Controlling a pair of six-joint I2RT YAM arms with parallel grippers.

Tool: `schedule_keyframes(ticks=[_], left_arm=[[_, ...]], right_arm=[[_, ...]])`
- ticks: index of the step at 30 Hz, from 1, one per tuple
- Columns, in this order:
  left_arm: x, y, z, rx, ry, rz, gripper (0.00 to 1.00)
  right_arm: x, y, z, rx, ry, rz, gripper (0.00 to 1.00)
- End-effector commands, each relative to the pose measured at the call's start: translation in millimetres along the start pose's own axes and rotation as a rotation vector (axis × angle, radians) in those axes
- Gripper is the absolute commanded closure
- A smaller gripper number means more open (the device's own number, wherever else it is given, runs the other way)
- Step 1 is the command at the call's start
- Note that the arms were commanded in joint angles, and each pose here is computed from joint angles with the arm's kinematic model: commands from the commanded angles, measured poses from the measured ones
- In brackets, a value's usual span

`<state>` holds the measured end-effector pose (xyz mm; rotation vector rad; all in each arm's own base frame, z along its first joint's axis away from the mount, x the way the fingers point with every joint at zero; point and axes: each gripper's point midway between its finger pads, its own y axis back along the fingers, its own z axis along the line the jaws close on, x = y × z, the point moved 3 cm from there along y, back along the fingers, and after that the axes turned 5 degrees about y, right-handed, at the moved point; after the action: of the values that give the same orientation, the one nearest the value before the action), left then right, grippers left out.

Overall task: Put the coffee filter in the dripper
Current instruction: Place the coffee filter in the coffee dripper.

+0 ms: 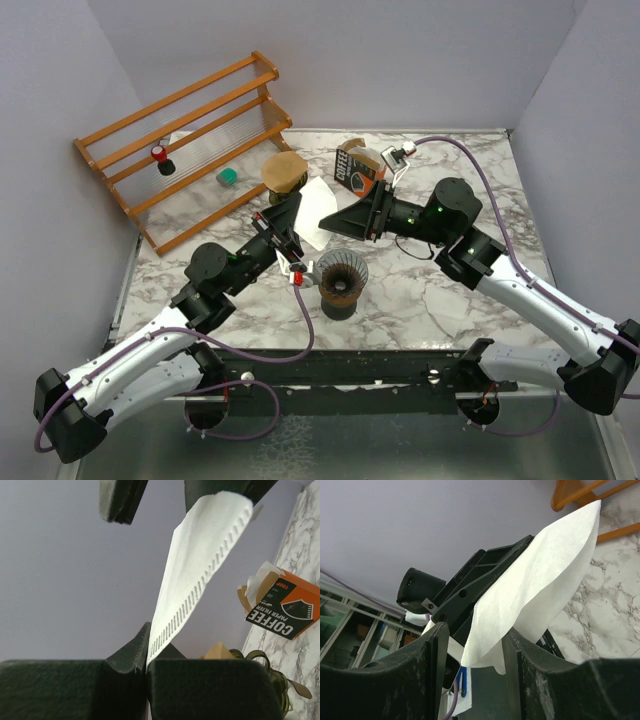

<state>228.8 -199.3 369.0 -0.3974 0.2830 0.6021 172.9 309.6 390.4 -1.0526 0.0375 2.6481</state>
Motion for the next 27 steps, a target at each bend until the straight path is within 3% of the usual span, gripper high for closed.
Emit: schedule_keyframes(ticks=[1,10,13,16,20,22,25,27], left_arm=[[-6,2,-3,0.009,-0.014,-0.048,1.0],[-7,5,-11,0.03,-0.019,-0.066,1.0],[-8,5,-11,0.028,-0.013,-0.07,1.0],[-9,5,-10,0.027,0.0,-0.077,1.0],[-10,6,-9,0.023,0.016,-0.081,0.94],[-11,7,-7,0.017,0.021,-0.08,0.9],[-11,10,-3,-0.002,0.044,-0.071,0.71],[-10,14,3,-0.031,0.088,-0.056,0.65]], right_arm=[[-9,-5,1,0.009,0.032,-0.031,0.5],[-14,-13,-1,0.013,0.039,-0.037,0.55],[-14,-15,-4,0.02,0.039,-0.033,0.61],[-12,-16,-7,0.026,0.041,-0.025,0.73],[-11,-15,-8,0.037,0.054,-0.019,0.99],[-10,-13,-9,0.048,0.065,-0.016,1.0],[-11,-8,-7,0.067,0.096,-0.01,0.99],[-14,-4,-8,0.096,0.133,-0.012,1.0]])
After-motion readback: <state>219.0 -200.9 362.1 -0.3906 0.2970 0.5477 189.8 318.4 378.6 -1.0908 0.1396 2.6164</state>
